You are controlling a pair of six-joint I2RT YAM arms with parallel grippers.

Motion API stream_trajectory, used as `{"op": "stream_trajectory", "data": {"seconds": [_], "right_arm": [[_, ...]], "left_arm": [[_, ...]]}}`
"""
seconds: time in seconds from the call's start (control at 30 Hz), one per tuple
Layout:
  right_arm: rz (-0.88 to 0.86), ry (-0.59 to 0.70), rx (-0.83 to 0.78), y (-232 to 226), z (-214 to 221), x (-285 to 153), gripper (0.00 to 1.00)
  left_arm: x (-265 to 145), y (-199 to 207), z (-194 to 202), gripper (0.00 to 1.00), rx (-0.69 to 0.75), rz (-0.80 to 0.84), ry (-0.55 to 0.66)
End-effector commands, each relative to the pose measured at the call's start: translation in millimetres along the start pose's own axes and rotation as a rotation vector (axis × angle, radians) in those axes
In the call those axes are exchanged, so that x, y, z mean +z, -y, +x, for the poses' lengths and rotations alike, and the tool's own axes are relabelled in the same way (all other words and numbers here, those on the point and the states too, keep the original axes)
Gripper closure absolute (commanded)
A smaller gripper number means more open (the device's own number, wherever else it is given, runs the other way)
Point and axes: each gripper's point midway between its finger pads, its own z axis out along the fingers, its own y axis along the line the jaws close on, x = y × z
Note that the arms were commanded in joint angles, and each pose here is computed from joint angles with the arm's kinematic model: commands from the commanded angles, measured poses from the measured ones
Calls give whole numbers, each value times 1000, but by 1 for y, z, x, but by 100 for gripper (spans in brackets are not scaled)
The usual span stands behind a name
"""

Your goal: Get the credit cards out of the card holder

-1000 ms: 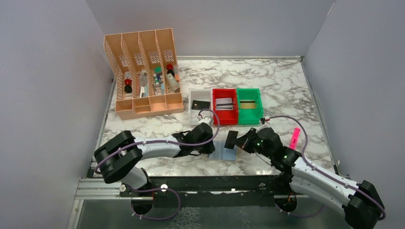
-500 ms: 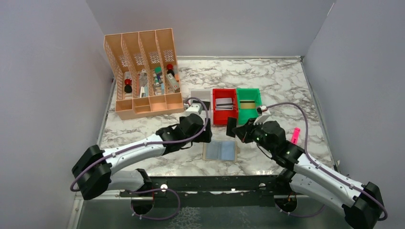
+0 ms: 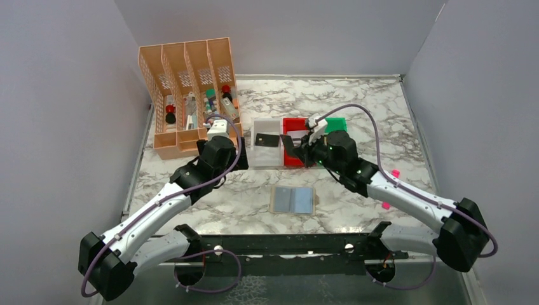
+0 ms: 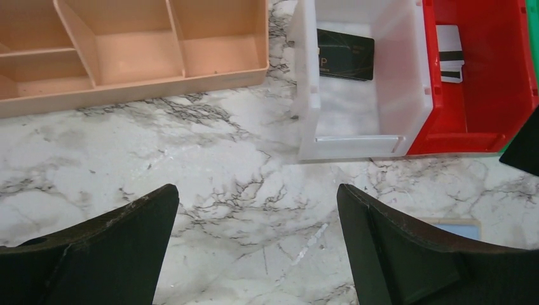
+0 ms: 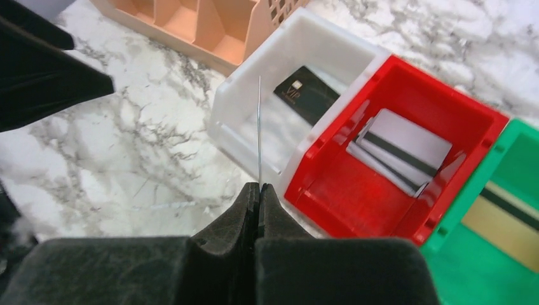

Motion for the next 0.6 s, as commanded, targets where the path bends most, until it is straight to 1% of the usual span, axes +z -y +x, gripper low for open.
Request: {"op": "stream_trajectory", "data": {"seconds": [0.0, 0.23, 0.4, 0.5, 0.57], "right_arm": [[-15, 20, -228, 0, -22, 25, 99], [-87, -47, -525, -17, -16, 67, 99], [-46, -130, -681, -14, -7, 99, 99], [72, -180, -737, 3, -10, 116, 99], [99, -236, -786, 11, -2, 126, 99]], "left_arm": [[-7, -25, 0, 1, 79, -81, 24], [-12, -30, -5, 1, 97, -97, 42], [-17, -40, -9, 1, 91, -143, 61], [-22, -44, -13, 1, 76, -158, 81], [-24, -45, -13, 1, 64, -155, 92]]}}
